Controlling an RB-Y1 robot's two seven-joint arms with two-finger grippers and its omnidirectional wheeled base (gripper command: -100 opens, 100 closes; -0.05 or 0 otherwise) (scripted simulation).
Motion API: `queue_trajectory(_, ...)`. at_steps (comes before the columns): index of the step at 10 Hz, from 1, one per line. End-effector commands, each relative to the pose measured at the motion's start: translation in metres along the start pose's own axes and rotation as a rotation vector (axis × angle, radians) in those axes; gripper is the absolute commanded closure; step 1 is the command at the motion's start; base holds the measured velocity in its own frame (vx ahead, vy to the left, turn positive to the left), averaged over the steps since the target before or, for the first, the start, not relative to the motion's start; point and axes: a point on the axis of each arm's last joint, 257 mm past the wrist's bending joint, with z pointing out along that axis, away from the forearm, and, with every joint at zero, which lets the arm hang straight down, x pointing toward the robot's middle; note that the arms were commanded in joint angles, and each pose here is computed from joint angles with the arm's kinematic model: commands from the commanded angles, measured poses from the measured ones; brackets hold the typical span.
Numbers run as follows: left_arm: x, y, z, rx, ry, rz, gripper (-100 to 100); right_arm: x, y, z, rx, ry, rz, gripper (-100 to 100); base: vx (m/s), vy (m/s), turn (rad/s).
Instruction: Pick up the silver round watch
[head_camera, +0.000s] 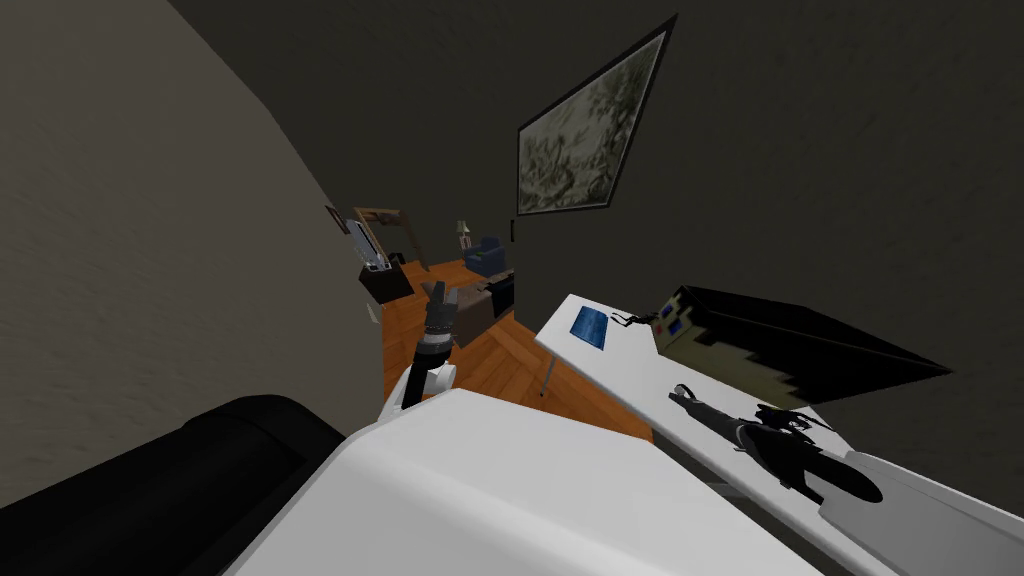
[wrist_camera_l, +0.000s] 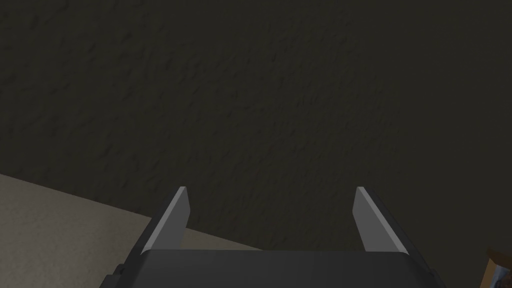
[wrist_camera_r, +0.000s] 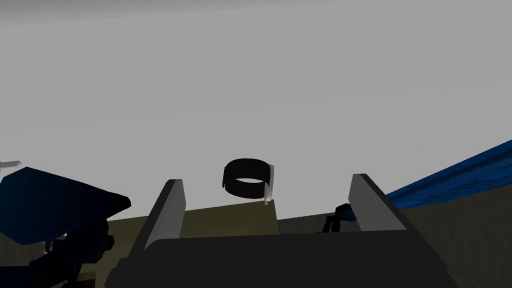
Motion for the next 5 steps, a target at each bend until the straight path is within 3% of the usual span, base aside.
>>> queue_trajectory(1, 0.0, 0.0, 0.0, 0.0, 0.0, 0.0, 0, -0.006, -0.023, 0.001, 0.065, 0.003, -0.017, -100, 0.087, 0.017, 0.092)
queue_trajectory(3, 0.0, 0.0, 0.0, 0.0, 0.0, 0.0, 0, -0.012, -0.046, -0.001, 0.129, 0.005, -0.033, -100, 0.074, 0.029, 0.078)
queue_trajectory(4, 0.0, 0.0, 0.0, 0.0, 0.0, 0.0, 0, -0.013, -0.037, -0.001, 0.106, 0.004, -0.027, -100, 0.035, 0.009, 0.02)
queue_trajectory(5, 0.0, 0.0, 0.0, 0.0, 0.0, 0.0, 0, -0.014, -0.039, -0.001, 0.111, 0.004, -0.029, 0, 0.007, 0.002, -0.003)
